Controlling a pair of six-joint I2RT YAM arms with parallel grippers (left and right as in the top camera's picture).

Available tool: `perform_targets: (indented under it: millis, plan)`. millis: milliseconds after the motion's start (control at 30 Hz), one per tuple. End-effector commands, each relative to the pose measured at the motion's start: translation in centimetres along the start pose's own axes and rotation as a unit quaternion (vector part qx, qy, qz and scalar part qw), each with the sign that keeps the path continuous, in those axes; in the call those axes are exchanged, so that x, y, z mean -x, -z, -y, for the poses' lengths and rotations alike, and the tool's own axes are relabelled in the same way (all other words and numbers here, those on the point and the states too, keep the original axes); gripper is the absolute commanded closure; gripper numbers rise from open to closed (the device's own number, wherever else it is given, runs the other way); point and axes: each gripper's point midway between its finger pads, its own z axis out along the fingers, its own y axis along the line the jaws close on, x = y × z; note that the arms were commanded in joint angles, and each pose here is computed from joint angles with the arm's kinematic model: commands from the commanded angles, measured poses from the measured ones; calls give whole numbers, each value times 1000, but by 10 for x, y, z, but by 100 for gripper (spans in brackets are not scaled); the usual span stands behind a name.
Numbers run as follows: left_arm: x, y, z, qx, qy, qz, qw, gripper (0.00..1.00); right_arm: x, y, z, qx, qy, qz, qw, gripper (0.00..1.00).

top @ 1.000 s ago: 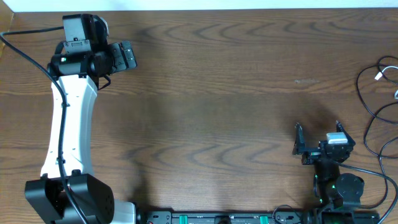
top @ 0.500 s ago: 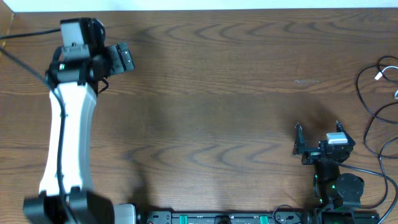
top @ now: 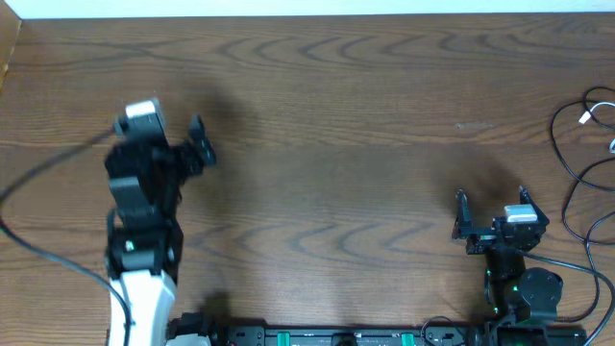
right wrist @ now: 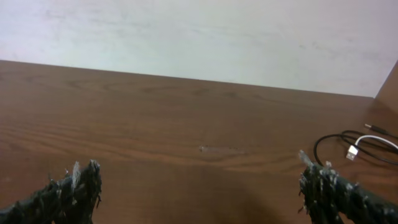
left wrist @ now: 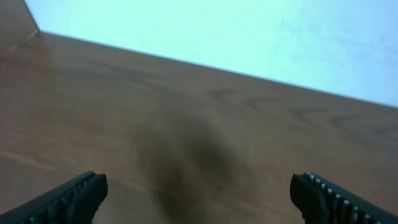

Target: Untangle cables

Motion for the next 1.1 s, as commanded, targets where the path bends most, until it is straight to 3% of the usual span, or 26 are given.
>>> perform_targets:
  millis: [0, 433, 1067]
  plan:
    - [-10, 21, 2, -11, -4, 37, 999, 1, -1, 0, 1, -3, 3, 1, 1000, 1]
    - [-64, 59, -15, 0, -1, 121, 993, 1, -1, 0, 1, -3, 3, 1, 1000, 1]
    - [-108, 58, -21, 3, -5, 141, 990, 1, -1, 0, 1, -3, 3, 1, 1000, 1]
